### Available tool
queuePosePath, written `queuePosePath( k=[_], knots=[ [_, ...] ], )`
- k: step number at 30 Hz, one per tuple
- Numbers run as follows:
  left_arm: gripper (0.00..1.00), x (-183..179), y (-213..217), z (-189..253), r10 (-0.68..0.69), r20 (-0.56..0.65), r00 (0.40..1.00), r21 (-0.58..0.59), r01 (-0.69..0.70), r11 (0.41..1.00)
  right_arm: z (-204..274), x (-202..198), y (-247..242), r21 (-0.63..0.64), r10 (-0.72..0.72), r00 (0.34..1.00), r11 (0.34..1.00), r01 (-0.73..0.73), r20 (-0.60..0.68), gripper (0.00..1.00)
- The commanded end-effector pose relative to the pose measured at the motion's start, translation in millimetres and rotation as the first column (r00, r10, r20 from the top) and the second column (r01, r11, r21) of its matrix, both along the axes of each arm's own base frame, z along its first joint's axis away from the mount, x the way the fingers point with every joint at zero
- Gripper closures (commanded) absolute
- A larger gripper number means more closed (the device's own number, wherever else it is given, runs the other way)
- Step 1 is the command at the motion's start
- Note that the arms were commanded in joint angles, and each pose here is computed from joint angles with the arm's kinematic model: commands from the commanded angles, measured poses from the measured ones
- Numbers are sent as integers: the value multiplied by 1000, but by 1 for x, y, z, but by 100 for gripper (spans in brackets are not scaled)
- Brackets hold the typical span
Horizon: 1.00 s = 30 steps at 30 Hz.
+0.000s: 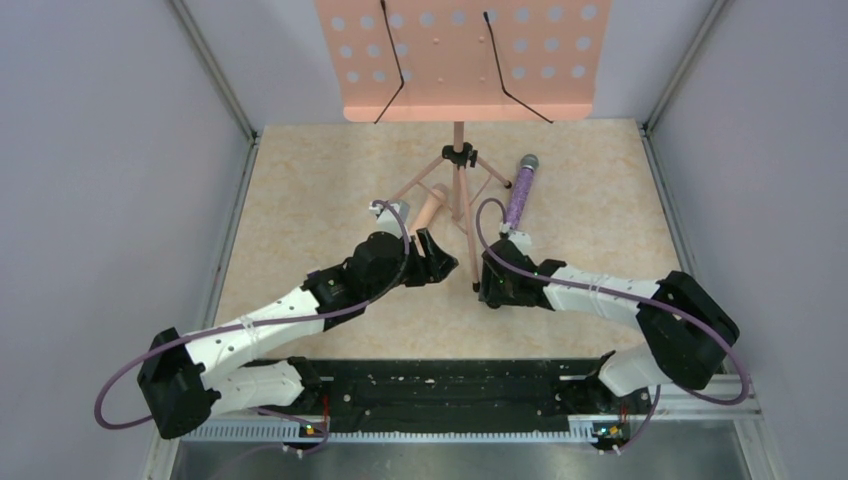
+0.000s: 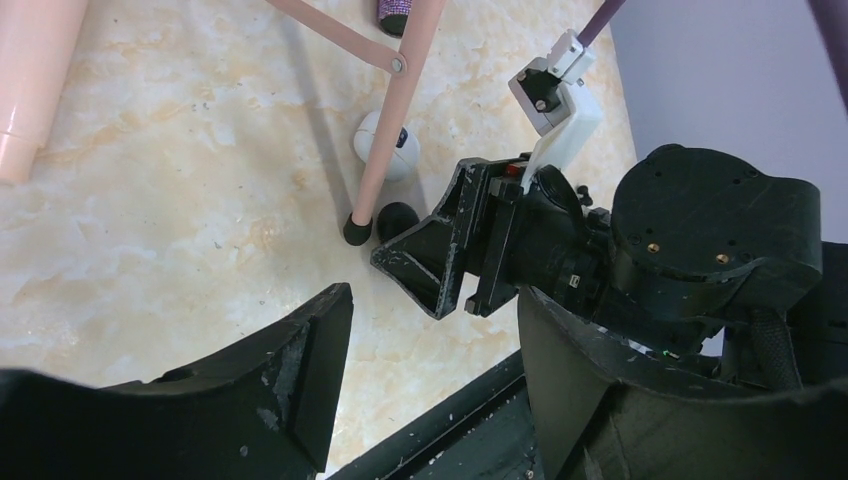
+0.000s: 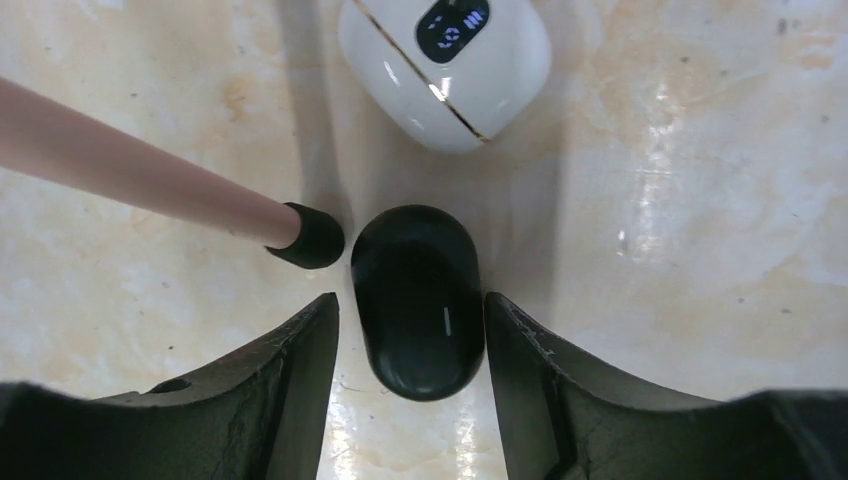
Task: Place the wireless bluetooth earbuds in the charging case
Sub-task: Pick up the charging case from the center of the board.
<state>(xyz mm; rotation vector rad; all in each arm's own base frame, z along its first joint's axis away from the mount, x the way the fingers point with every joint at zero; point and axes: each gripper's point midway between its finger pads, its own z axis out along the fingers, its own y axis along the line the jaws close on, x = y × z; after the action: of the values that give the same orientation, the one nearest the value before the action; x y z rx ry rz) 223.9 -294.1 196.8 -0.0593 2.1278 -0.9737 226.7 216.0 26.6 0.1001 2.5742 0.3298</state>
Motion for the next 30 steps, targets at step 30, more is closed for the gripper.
queuePosePath(
  k=[30],
  knots=[
    [18, -21, -82, 1, -329, -90, 940, -208, 306, 929, 112, -29, -3, 294, 239, 904, 890, -350, 354, 84]
  ],
)
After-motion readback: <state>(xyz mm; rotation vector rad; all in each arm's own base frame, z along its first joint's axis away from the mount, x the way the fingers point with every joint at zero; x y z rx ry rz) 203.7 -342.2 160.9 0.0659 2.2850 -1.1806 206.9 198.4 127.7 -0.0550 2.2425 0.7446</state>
